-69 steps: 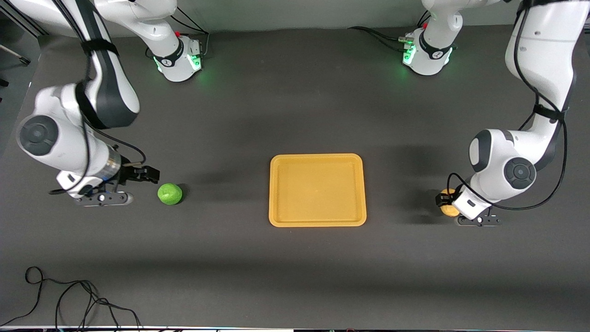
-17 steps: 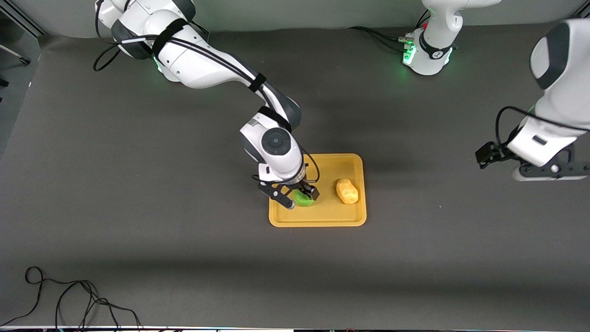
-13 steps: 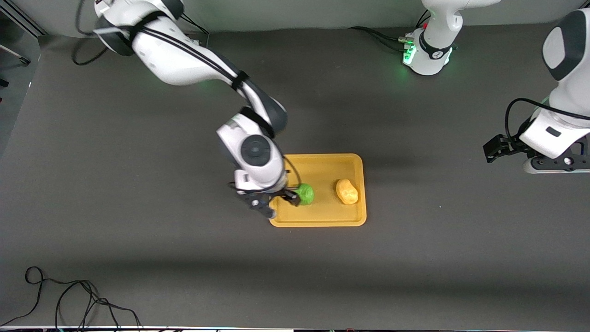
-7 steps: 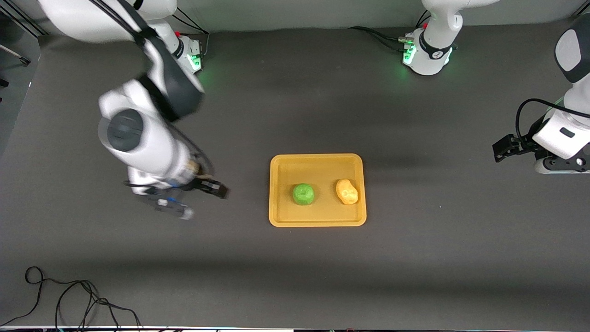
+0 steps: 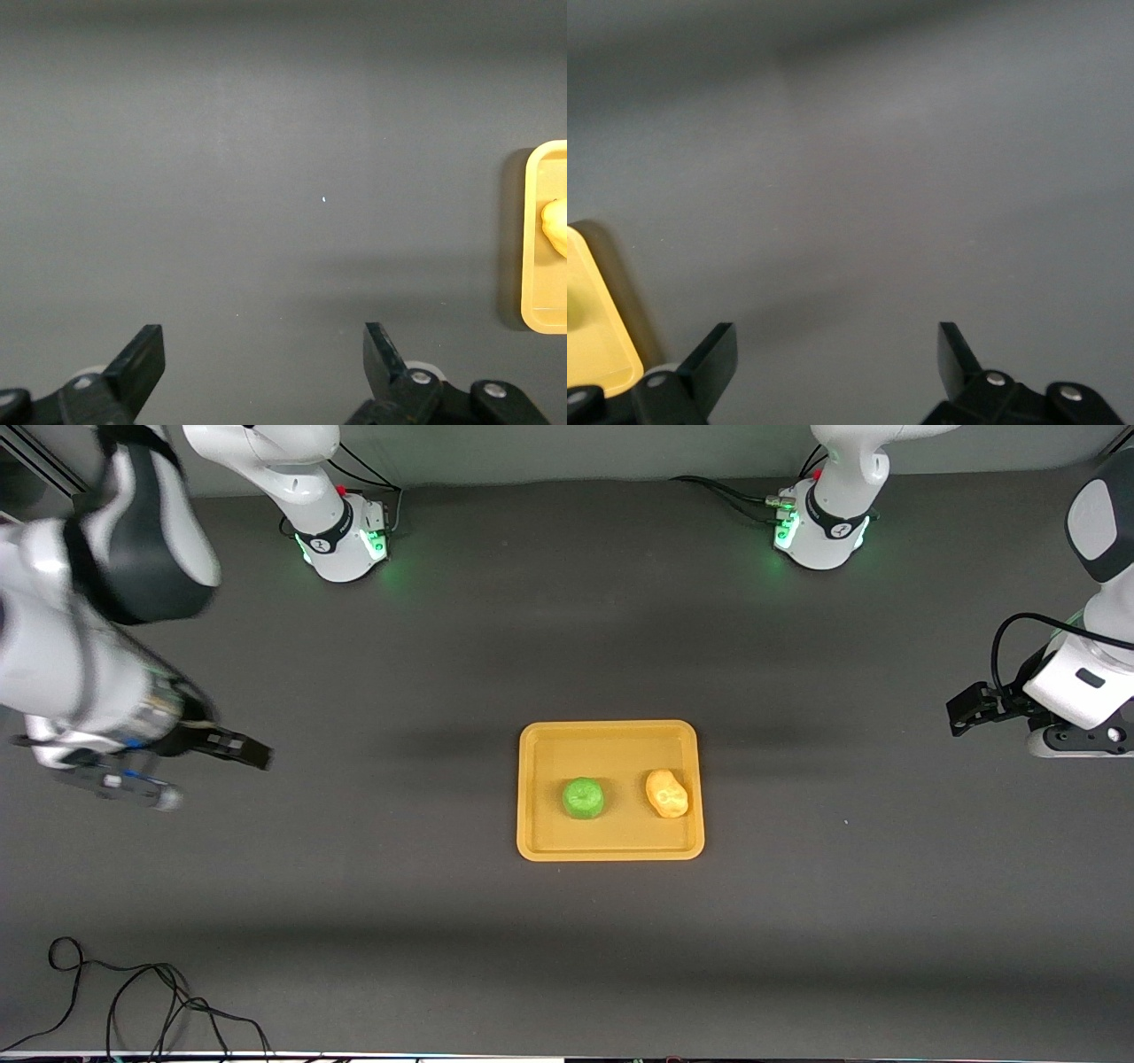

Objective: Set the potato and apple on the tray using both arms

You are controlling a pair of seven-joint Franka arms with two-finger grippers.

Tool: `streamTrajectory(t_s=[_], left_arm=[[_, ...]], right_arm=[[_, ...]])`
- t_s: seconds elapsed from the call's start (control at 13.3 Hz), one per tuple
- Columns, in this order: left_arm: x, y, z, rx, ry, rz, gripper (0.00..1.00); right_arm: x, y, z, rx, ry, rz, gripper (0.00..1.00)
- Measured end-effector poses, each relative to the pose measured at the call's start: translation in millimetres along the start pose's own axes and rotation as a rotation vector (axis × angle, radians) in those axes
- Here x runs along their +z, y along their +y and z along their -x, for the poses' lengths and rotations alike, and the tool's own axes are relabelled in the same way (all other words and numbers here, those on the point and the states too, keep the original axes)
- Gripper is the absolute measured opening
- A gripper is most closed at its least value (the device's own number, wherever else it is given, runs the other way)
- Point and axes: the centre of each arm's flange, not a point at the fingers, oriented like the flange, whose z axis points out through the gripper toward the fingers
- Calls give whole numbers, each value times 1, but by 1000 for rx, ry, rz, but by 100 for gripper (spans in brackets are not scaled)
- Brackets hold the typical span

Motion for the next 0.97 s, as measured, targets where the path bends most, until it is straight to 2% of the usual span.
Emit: streamTrajectory(t_s=[0.38, 0.53, 0.75, 0.97], left_arm=[[0, 0, 0, 0, 0, 0, 100], [0, 1, 0, 1, 0, 0, 100], [0, 1, 0, 2, -1, 1, 100], [1, 1, 0, 2, -2, 1, 100]], right_arm=[[-30, 19, 9, 21, 39, -1, 100], [-32, 21, 8, -4, 33, -22, 100], [-31, 25, 7, -126, 13, -85, 100], [-29, 31, 6, -207, 2, -88, 100]])
